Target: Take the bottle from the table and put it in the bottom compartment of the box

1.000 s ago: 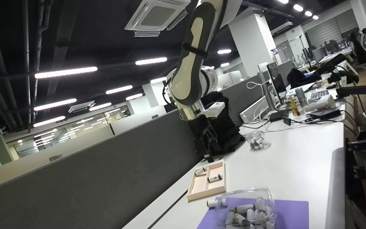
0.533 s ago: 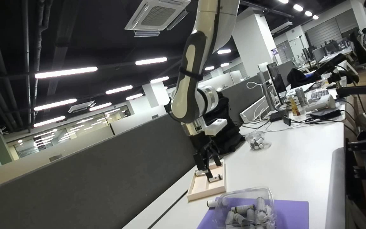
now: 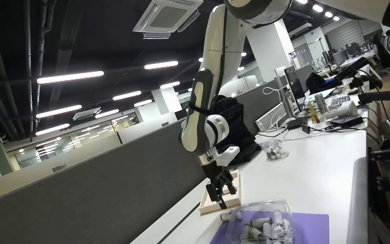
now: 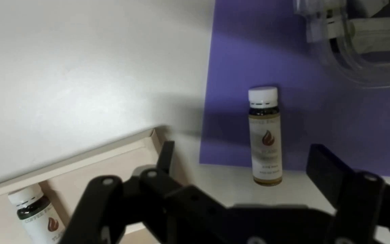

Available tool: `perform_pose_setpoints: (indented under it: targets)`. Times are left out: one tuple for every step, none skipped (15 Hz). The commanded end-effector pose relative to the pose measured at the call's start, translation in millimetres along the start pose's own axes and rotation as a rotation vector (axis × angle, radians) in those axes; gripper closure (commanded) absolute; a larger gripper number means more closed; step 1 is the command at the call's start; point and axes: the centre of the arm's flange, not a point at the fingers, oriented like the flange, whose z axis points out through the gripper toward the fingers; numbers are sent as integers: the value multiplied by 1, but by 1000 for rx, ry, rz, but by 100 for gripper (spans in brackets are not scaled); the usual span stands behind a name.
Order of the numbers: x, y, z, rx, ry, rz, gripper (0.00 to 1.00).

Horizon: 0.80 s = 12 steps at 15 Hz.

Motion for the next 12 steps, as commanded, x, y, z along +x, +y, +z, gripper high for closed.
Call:
perform_pose_setpoints:
  targets:
    - [19, -7, 18, -13, -51, -5, 0]
    - [19, -10, 23, -16, -63, -14, 0]
    - [19, -12, 27, -16, -75, -25, 0]
    - [19, -14, 30, -18, -83, -33, 25]
    - [19, -15, 32, -21, -90, -42, 26]
    - [19, -17, 34, -19, -96, -49, 32]
    - [19, -18, 34, -19, -98, -53, 40]
    - [19, -20, 34, -20, -101, -60, 47]
    - [20, -21, 34, -22, -104, -66, 55]
    - [20, -22, 33, -21, -107, -74, 61]
    - [20, -23, 32, -21, -108, -78, 68]
    - [20, -24, 30, -19, -109, -81, 75]
